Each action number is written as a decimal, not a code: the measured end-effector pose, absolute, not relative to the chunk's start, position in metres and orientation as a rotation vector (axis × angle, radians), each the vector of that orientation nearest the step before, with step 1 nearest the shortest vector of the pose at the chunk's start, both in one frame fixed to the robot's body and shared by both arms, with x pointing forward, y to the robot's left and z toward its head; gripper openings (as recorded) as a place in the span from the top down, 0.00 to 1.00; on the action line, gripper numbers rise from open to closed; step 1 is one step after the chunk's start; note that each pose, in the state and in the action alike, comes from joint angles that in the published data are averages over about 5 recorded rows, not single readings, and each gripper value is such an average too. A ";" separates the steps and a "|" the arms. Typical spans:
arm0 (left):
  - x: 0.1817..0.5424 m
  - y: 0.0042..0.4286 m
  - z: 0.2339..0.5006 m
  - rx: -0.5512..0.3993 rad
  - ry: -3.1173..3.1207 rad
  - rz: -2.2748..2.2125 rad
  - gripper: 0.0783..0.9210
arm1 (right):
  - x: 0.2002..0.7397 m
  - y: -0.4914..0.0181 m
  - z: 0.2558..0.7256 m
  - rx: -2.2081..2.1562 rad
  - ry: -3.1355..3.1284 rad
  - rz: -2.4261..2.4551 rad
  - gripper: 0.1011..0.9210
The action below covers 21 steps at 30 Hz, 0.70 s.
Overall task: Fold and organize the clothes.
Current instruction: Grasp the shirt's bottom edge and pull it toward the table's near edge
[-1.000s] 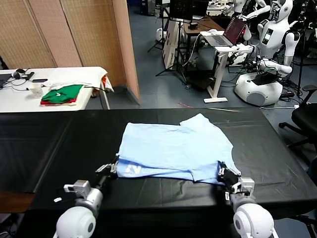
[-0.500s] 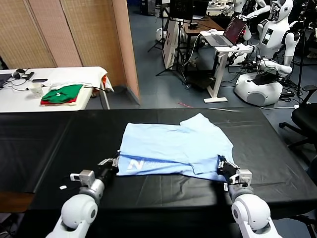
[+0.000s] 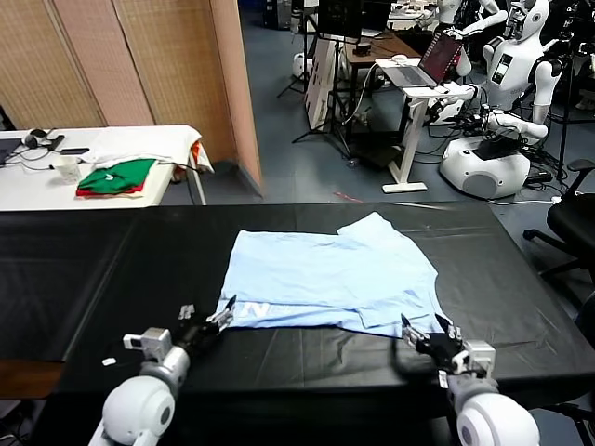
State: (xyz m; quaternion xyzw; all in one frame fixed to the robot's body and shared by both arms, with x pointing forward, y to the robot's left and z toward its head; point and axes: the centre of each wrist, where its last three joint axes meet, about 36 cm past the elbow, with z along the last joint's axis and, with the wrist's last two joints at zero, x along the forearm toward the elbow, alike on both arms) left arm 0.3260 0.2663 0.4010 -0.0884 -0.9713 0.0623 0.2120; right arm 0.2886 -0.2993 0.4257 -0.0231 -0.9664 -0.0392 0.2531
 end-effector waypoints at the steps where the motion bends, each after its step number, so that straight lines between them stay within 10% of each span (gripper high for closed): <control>1: 0.324 0.266 0.401 -0.245 -2.692 0.179 0.02 | 0.288 -0.300 0.425 -0.067 -2.626 -0.108 0.08; 11: 0.318 0.266 0.396 -0.246 -2.660 0.163 0.07 | 0.292 -0.304 0.413 -0.094 -2.613 -0.122 0.20; 21: 0.320 0.267 0.389 -0.234 -2.640 0.137 0.40 | 0.296 -0.303 0.410 -0.085 -2.615 -0.127 0.85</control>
